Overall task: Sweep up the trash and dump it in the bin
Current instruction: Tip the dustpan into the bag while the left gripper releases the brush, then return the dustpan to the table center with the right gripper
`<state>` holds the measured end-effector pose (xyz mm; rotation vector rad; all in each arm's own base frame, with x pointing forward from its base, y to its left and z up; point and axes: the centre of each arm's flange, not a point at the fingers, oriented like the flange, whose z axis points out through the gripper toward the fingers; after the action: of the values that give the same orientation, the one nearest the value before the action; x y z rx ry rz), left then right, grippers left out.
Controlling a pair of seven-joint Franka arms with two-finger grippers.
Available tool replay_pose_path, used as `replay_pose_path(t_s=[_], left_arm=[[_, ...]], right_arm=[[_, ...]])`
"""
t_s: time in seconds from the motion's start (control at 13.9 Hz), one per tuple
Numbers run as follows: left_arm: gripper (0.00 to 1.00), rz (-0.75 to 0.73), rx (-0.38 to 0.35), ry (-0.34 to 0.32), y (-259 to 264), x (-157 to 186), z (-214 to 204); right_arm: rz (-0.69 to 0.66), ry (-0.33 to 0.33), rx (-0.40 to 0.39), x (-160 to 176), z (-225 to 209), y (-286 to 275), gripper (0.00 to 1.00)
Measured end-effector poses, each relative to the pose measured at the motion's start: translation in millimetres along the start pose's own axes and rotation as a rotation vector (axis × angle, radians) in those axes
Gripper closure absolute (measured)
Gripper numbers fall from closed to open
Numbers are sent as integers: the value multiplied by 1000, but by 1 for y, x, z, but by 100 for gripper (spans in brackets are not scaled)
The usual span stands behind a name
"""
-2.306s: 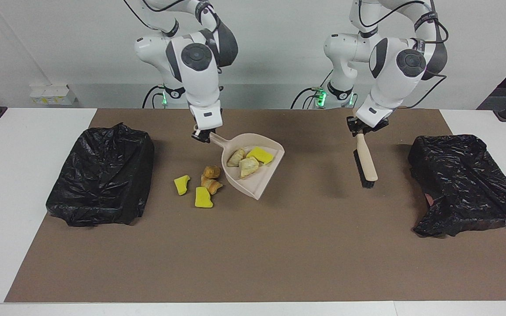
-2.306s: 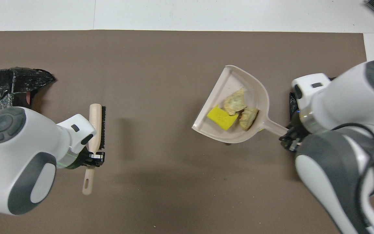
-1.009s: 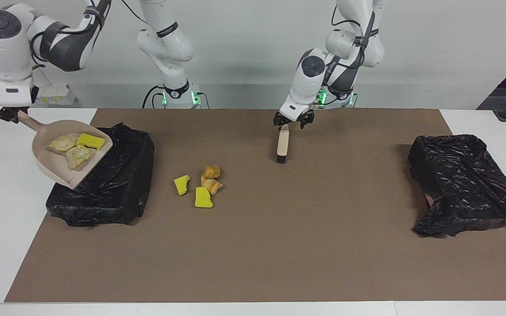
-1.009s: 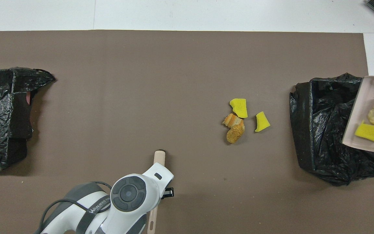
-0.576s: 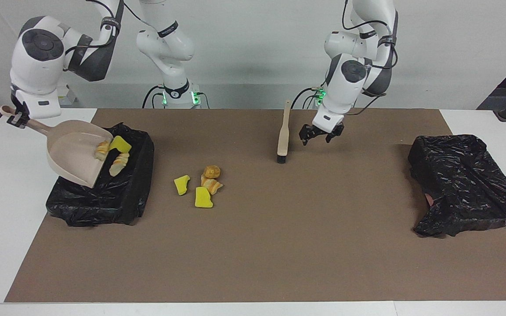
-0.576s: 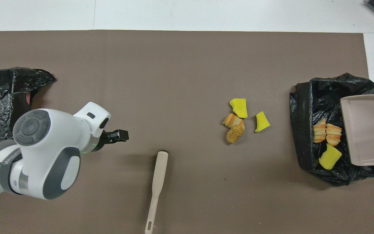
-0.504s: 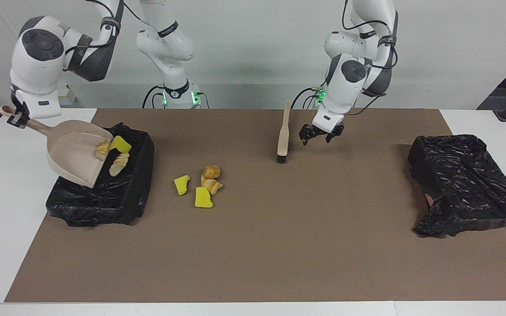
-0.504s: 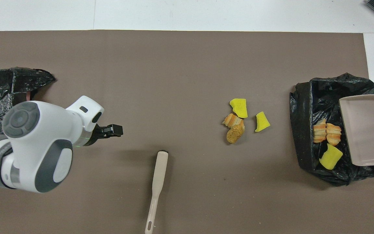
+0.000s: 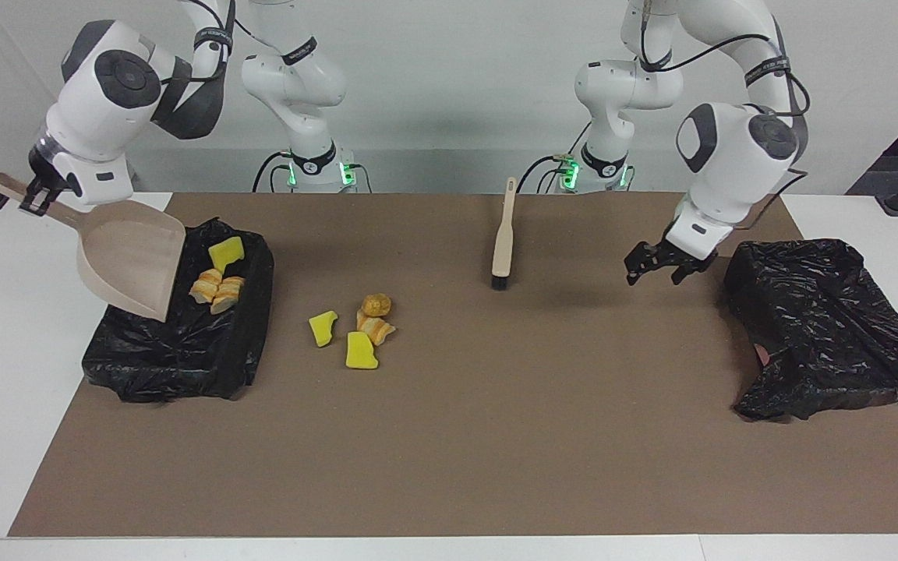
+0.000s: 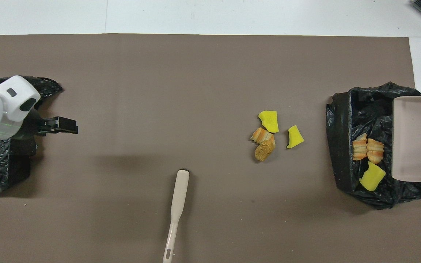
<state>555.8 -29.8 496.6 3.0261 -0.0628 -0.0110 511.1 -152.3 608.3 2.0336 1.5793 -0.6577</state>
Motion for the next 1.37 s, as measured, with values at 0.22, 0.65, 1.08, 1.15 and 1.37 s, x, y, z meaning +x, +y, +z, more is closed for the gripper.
replay_pose_path(t_s=[0.22,0.65,1.08,1.15,1.37], left_arm=[[0,49,90,-36,-2,-1,-72],[0,71,121,-44,5,-4,-100],[0,74,121,-35,7,-4,-103],[0,71,121,-35,5,-3,-104],[0,63,121,-34,1,-3,-104]], right_arm=[[242,219,59,22,-8,-6,68],[775,441,303,163,-90,-34,68],[1126,498,520,349,-150,-63,68],[1181,508,562,379,-160,-64,68],[1304,539,646,457,-186,-51,68]])
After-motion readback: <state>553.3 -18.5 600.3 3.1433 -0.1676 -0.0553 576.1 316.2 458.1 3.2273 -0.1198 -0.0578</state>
